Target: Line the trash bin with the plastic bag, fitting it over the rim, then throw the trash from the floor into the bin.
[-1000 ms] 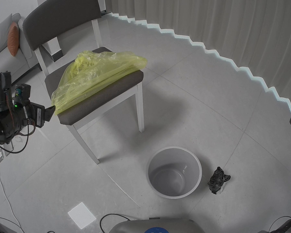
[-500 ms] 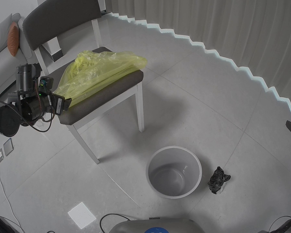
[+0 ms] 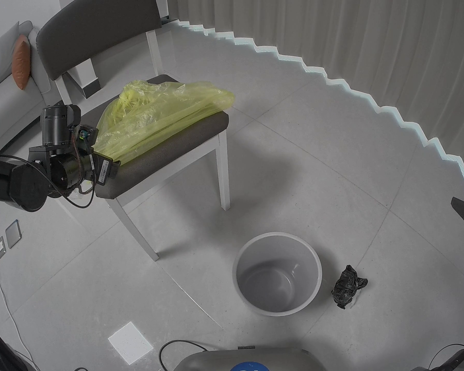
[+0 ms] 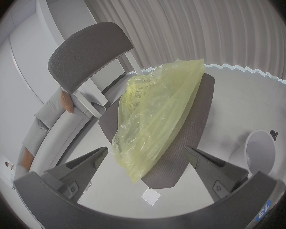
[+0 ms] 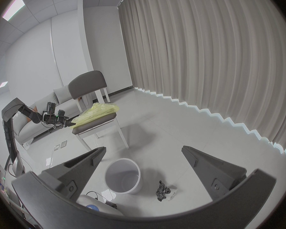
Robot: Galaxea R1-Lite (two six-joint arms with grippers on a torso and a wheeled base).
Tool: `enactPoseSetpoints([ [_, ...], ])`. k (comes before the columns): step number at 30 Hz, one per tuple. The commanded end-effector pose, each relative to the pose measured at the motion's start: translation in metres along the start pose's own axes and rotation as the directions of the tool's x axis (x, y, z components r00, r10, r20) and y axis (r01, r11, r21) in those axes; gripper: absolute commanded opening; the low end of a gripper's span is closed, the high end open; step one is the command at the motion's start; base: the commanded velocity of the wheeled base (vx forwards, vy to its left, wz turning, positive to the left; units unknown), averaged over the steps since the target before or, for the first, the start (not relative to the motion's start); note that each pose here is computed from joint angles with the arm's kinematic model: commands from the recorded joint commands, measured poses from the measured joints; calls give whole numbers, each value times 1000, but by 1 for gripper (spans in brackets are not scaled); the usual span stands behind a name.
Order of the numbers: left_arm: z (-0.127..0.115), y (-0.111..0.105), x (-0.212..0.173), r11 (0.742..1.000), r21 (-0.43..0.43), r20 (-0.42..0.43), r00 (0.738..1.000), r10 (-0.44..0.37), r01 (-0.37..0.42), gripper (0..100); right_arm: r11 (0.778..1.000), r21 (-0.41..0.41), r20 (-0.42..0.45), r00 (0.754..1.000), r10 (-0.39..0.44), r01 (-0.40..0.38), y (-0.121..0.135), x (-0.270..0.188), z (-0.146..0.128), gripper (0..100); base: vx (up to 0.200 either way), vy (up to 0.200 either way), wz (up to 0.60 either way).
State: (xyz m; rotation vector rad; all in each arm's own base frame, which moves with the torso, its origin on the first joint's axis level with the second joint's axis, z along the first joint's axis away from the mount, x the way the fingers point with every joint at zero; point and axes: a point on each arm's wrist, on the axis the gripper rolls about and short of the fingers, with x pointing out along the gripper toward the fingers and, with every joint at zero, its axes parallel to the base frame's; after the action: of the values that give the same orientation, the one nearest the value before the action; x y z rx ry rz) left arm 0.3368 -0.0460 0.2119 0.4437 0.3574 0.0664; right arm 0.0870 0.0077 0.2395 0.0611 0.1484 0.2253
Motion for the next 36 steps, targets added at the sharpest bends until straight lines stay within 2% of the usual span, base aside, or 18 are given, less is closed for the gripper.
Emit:
enactPoseSetpoints([
  [1, -2, -2, 8, 1000, 20, -14, 1000, 5, -4, 100, 1000, -2, -13, 1000, 0, 0, -1, 3, -2, 100, 0, 0, 0],
  [9, -3, -5, 15, 997, 69, -30, 999, 31, -29, 100, 1000, -4, -20, 1000, 1, -1, -1, 4, -3, 100, 0, 0, 0],
  [12, -3, -2, 18, 992, 108, -42, 997, 72, -67, 100, 1000, -5, -24, 1000, 1, -1, -1, 5, -4, 100, 0, 0, 0],
  [20, -4, 0, 24, 990, 111, -51, 995, 88, -81, 100, 1000, -1, -45, 999, 0, 0, -2, 9, -7, 100, 0, 0, 0],
  [25, -8, 10, 30, 983, 139, -71, 989, 130, -119, 100, 1000, 2, -59, 998, 0, 0, -3, 13, -7, 100, 0, 0, 0],
  [27, -13, 22, 37, 974, 167, -72, 983, 168, -154, 100, 1000, 5, -75, 997, -4, 4, -4, 17, -9, 100, 0, 0, 0],
  [36, -12, 29, 38, 968, 169, -46, 979, 196, -186, 100, 1000, 5, -81, 997, -1, 2, -4, 18, -10, 100, 0, 0, 0],
])
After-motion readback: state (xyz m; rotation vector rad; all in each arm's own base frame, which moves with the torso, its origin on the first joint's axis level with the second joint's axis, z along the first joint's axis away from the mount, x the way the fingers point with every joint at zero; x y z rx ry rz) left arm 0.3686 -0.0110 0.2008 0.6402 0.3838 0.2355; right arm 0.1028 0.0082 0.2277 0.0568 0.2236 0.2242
